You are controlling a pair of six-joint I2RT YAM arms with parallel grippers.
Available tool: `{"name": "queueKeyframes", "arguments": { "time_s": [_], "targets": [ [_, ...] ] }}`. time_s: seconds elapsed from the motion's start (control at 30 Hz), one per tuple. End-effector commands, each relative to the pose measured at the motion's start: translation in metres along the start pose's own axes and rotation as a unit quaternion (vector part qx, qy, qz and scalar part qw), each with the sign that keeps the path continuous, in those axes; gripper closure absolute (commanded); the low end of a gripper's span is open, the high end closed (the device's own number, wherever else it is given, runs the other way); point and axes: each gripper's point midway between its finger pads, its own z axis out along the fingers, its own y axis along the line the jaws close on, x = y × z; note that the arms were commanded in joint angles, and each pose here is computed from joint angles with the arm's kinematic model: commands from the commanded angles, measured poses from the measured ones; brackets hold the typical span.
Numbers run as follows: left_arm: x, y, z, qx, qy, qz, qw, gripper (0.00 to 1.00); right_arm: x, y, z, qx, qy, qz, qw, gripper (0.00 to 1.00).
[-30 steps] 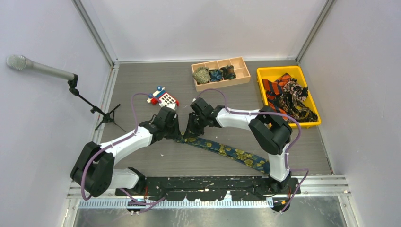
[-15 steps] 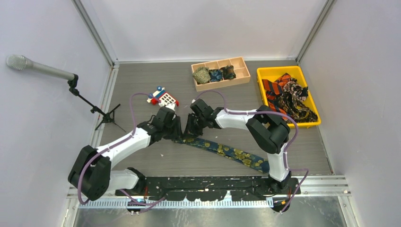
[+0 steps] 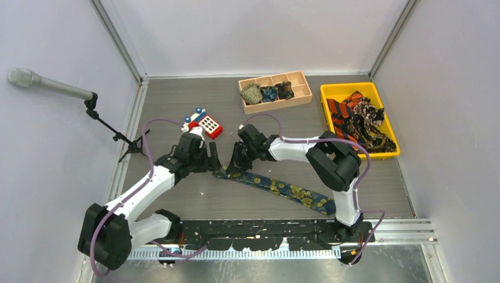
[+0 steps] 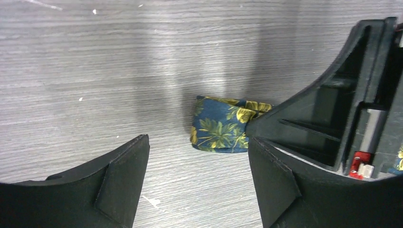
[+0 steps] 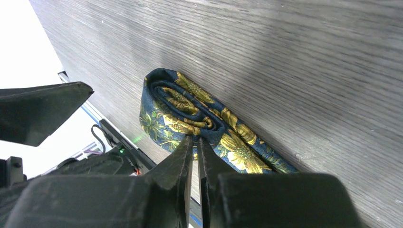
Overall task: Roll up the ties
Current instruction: Roll the tie at the center of the board.
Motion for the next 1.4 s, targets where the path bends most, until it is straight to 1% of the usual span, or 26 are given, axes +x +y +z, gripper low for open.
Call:
{"name": "queueKeyframes", "arguments": {
  "time_s": [0.0,0.23,0.4,0.57,0.77,1.17,1.37],
  "targets": [
    [0.008,-0.003,-0.001,0.053,0.006,-0.035,0.998,0.22,0.012,-0.033,0.012,0.047,0.01,0.01,0.999,0.86],
    [0.009,-0.005,0.002,0.126,-0.006,-0.091,0.988,0.22,0.015,-0.039,0.013,0.05,0.012,0.014,0.999,0.86],
    [0.005,-0.01,0.004,0.166,-0.013,-0.113,0.98,0.23,0.017,-0.042,0.014,0.053,0.015,0.016,0.998,0.86],
    [0.006,-0.011,0.009,0.183,-0.006,-0.13,0.975,0.27,0.018,-0.044,0.015,0.053,0.015,0.017,0.998,0.86],
    [0.005,-0.015,0.015,0.204,0.001,-0.147,0.968,0.34,0.018,-0.044,0.015,0.052,0.015,0.017,0.998,0.86],
    [0.017,-0.011,0.026,0.197,0.036,-0.169,0.965,0.39,0.018,-0.043,0.016,0.051,0.017,0.016,0.998,0.86],
    [0.024,-0.016,0.028,0.216,0.05,-0.172,0.96,0.43,0.018,-0.044,0.017,0.052,0.018,0.018,0.998,0.86]
  ]
}}
